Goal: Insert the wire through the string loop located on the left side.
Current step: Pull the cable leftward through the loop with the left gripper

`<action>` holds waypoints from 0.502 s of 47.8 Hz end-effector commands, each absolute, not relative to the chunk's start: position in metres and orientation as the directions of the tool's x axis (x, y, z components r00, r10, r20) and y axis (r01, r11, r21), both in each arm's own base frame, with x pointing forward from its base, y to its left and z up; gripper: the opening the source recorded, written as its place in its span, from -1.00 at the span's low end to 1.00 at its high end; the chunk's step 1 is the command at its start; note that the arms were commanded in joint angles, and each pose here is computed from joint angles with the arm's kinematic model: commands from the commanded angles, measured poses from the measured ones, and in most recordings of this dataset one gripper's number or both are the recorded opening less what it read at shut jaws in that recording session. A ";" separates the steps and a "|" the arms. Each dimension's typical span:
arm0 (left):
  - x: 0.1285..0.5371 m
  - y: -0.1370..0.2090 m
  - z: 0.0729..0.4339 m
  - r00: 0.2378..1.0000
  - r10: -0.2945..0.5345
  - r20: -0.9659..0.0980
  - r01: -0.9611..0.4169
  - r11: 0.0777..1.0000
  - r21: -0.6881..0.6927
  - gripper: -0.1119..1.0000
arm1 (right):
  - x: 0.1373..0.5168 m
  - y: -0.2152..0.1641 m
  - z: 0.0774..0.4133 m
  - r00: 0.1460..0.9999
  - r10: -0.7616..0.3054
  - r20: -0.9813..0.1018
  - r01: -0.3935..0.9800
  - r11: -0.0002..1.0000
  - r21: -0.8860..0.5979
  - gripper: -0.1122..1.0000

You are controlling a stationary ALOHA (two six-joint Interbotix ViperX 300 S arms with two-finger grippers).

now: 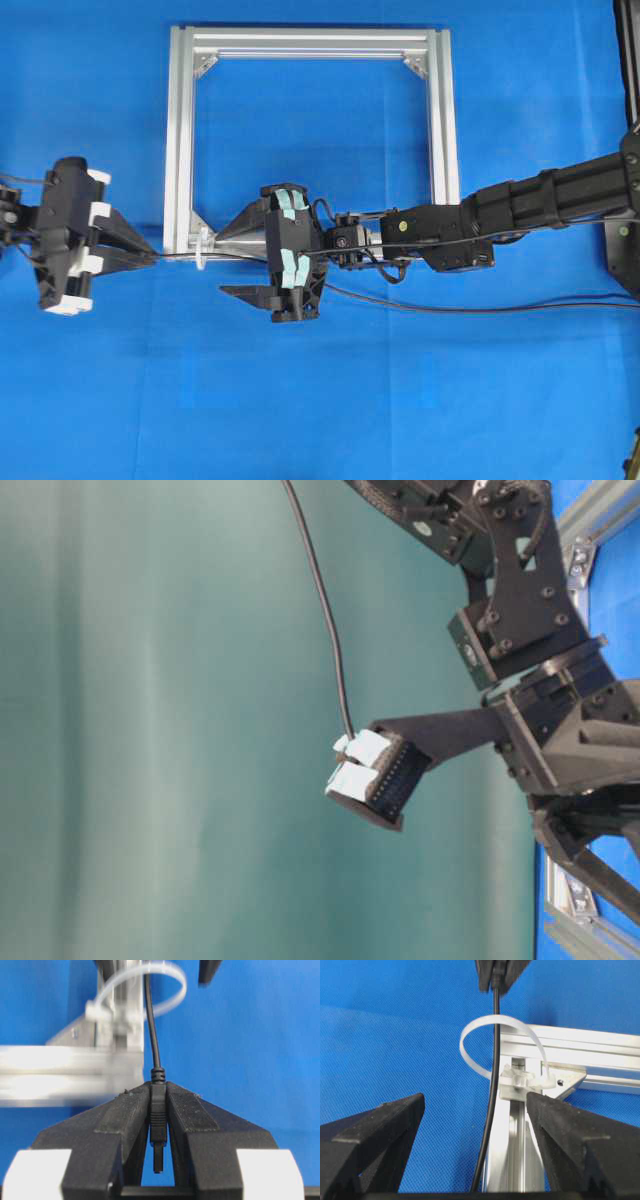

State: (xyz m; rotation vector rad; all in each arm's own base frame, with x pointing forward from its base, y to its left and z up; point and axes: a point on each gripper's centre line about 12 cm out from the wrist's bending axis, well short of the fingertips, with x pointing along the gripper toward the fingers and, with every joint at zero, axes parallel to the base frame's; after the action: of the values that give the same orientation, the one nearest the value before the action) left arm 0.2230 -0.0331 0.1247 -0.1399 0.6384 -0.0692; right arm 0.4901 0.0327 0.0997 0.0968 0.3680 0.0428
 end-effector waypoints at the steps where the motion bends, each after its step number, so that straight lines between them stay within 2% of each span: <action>1: 0.219 -0.035 0.138 0.803 -0.119 -0.584 0.021 0.985 -0.173 -0.66 | 0.493 0.034 0.121 0.949 0.062 -0.308 -0.030 0.994 0.108 0.76; 14: 0.182 -0.031 0.148 0.774 -0.135 -0.619 0.007 0.979 -0.205 -0.66 | 0.493 0.034 0.121 0.949 0.062 -0.309 -0.030 0.994 0.108 0.76; 24: 0.170 -0.030 0.165 0.819 -0.148 -0.555 0.026 0.975 -0.221 -0.66 | 0.493 0.034 0.122 0.950 0.062 -0.306 -0.030 0.994 0.108 0.76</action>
State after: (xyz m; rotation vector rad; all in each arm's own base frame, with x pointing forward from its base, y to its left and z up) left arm 0.1712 -0.0292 0.1591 -0.2058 0.6313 -0.0855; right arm 0.4897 0.0327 0.0992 0.0967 0.3695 0.0427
